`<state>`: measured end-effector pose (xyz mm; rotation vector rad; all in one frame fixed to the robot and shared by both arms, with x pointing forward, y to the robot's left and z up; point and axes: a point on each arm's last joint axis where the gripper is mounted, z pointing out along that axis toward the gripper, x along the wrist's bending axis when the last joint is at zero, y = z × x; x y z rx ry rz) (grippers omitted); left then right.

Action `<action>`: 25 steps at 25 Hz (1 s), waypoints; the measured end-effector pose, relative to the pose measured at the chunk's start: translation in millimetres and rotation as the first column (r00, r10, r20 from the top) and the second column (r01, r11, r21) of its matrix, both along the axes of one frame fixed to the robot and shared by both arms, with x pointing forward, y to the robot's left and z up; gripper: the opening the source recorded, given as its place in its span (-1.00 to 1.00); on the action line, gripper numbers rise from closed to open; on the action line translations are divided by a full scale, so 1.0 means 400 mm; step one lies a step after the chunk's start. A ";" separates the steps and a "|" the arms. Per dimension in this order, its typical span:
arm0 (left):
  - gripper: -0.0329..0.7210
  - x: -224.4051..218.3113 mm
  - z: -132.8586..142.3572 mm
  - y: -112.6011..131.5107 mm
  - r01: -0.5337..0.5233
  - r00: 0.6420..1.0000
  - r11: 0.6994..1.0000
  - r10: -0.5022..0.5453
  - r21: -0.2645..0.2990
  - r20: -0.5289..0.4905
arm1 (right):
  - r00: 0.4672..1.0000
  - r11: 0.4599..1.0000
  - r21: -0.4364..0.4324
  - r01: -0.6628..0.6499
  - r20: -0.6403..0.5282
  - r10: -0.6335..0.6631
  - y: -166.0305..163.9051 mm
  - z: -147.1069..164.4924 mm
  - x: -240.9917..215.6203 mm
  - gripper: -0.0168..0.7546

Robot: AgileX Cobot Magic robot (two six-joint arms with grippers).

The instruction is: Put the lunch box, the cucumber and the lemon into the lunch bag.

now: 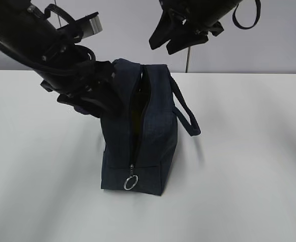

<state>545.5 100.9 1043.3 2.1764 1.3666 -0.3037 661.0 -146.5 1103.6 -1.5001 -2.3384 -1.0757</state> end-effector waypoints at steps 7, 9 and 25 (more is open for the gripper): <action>0.03 -0.023 0.076 0.030 0.001 0.991 1.000 -0.004 0.027 0.136 | 0.983 0.999 0.009 0.032 0.178 -0.033 -0.013 0.110 -0.016 0.06; 0.03 -0.031 0.105 0.039 -0.012 0.982 1.000 0.008 0.023 0.187 | 0.953 0.998 0.027 0.064 0.295 -0.069 -0.024 0.173 -0.034 0.06; 0.03 -0.104 0.294 0.118 -0.072 0.832 0.997 0.053 0.012 0.553 | 0.511 0.980 0.135 0.149 0.838 -0.193 -0.150 0.623 -0.413 -0.02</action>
